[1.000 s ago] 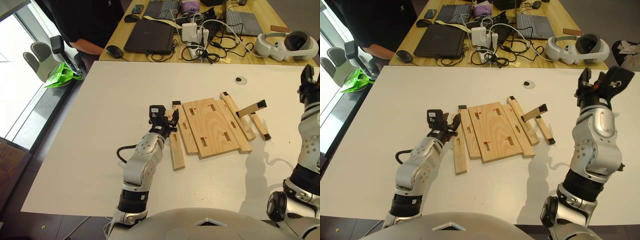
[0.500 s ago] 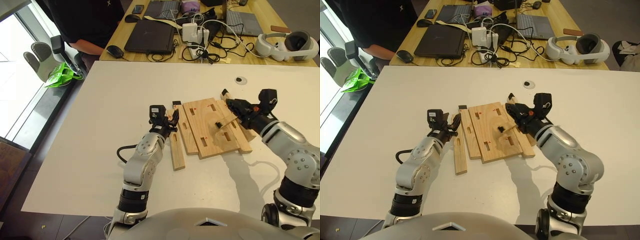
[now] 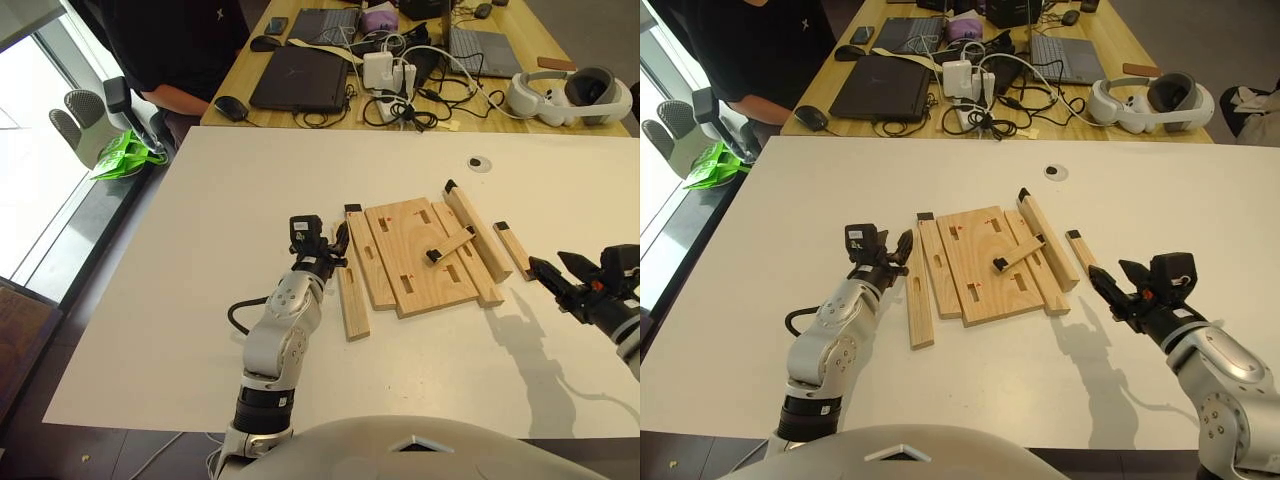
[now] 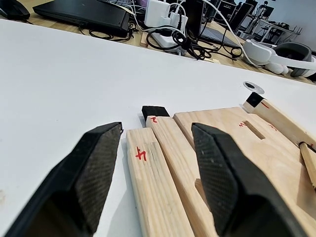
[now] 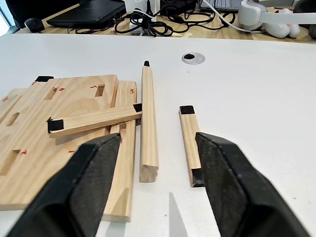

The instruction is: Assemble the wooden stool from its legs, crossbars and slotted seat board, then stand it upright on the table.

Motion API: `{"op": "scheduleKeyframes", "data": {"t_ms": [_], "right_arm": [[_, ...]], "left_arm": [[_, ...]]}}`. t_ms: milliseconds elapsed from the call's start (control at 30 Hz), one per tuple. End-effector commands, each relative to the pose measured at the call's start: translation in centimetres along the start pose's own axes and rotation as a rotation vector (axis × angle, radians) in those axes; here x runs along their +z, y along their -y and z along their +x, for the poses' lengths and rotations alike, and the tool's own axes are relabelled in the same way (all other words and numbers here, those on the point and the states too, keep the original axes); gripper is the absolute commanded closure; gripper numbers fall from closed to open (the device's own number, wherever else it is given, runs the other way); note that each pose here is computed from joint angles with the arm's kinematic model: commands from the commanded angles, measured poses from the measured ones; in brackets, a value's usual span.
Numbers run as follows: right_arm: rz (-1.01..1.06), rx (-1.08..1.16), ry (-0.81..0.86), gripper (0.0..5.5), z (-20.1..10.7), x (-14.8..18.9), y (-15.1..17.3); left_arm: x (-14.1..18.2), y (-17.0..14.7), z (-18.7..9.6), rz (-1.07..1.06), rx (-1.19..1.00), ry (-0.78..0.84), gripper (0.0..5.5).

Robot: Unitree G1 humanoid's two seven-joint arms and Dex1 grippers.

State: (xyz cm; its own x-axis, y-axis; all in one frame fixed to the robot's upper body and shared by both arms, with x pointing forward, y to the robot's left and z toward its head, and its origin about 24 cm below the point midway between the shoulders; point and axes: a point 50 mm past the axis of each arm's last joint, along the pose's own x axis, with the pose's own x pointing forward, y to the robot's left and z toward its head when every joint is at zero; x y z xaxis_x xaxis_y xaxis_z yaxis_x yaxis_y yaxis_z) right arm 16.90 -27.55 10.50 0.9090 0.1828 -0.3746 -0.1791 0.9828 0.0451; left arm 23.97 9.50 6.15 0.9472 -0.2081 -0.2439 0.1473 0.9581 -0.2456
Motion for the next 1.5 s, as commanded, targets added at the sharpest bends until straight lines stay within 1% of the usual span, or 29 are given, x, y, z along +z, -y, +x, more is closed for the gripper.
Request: {"op": "scheduleKeyframes", "data": {"t_ms": [33,133,233,467,667,933,1167,1300,1433,1500], "right_arm": [[0.041,0.023,-0.013,2.69,1.4,-0.8,0.7],[0.109,0.094,-0.042,2.69,1.7,-1.6,0.5],[0.129,0.164,-0.051,2.69,1.9,-1.6,0.5],[0.074,0.148,-0.096,2.69,3.3,-2.0,2.2],[0.06,0.212,-0.122,2.69,4.6,-2.6,2.2],[-0.031,0.231,-0.232,2.69,5.1,-3.8,2.7],[-0.026,0.237,-0.189,2.69,6.7,-3.8,1.9],[-0.004,0.267,-0.163,2.69,7.1,-3.4,1.4],[-0.018,0.279,-0.191,2.69,7.6,-3.1,1.5],[-0.046,0.281,-0.245,2.69,7.8,-3.3,1.6]], "left_arm": [[0.3,0.5,0.2,-0.012,-0.013,0.009,2.91],[0.3,0.7,0.4,-0.006,-0.027,0.005,2.91],[0.3,0.9,0.4,-0.005,-0.029,0.006,2.91],[0.4,1.4,0.6,-0.026,-0.022,0.02,2.91],[0.5,2.1,1.0,-0.036,-0.032,0.028,2.91],[0.5,2.6,1.1,-0.046,-0.032,0.04,2.91],[0.4,2.9,1.3,-0.044,-0.051,0.037,2.91],[0.3,2.9,1.3,-0.041,-0.054,0.035,2.91],[0.4,2.9,1.3,-0.044,-0.05,0.037,2.91],[0.4,2.9,1.4,-0.044,-0.05,0.038,2.91]]}}
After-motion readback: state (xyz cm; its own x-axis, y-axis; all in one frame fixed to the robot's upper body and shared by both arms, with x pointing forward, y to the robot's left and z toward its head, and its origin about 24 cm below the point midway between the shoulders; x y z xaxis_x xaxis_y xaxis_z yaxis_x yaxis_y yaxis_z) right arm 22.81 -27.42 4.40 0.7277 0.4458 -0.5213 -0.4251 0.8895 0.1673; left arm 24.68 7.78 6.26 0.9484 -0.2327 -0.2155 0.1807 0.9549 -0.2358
